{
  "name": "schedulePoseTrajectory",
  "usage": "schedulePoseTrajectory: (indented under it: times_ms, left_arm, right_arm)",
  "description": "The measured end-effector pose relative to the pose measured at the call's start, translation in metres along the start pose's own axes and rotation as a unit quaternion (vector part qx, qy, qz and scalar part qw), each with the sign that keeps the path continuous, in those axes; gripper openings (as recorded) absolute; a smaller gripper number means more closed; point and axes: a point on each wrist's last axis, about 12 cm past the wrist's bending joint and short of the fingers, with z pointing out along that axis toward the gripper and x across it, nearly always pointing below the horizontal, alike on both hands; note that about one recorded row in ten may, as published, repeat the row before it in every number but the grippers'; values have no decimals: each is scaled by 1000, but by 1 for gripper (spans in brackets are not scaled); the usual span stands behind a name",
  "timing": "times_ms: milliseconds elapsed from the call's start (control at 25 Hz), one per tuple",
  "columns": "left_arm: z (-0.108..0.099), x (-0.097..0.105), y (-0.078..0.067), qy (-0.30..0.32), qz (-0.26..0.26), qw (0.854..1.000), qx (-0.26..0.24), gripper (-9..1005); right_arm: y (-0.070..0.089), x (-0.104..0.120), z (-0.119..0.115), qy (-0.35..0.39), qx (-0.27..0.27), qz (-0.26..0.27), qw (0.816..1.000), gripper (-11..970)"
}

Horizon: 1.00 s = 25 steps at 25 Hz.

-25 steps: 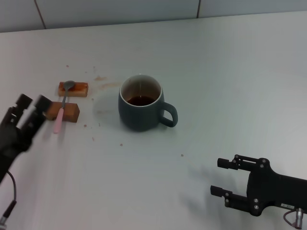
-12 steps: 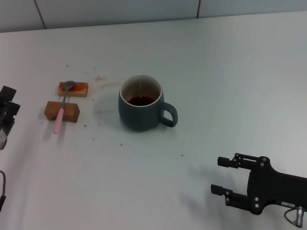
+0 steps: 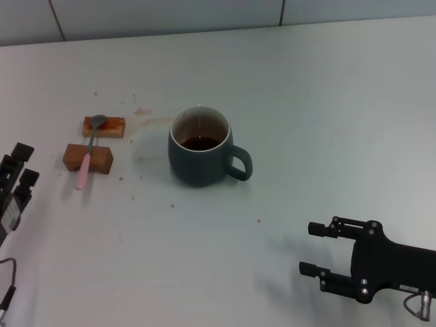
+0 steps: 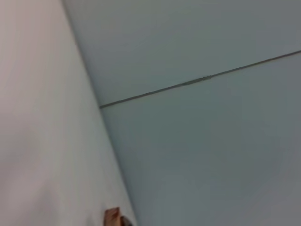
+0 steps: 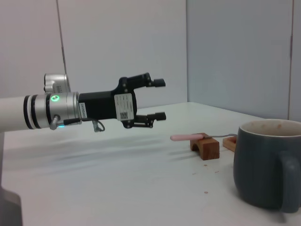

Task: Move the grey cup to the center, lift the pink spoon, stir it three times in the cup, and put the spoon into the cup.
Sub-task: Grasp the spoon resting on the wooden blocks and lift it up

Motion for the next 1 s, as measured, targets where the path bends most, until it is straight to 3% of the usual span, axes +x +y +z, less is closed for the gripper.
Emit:
schedulePoseTrajectory:
  times_ms: [320, 1000]
  left_arm:
    - [10, 8, 8, 13, -39, 998, -39, 827]
    - [26, 19, 12, 36, -68, 995, -67, 817]
  right_arm:
    - [-2, -1, 1, 1, 0, -3, 1000, 639]
    - [-5, -3, 0, 3, 0, -2, 1000, 638]
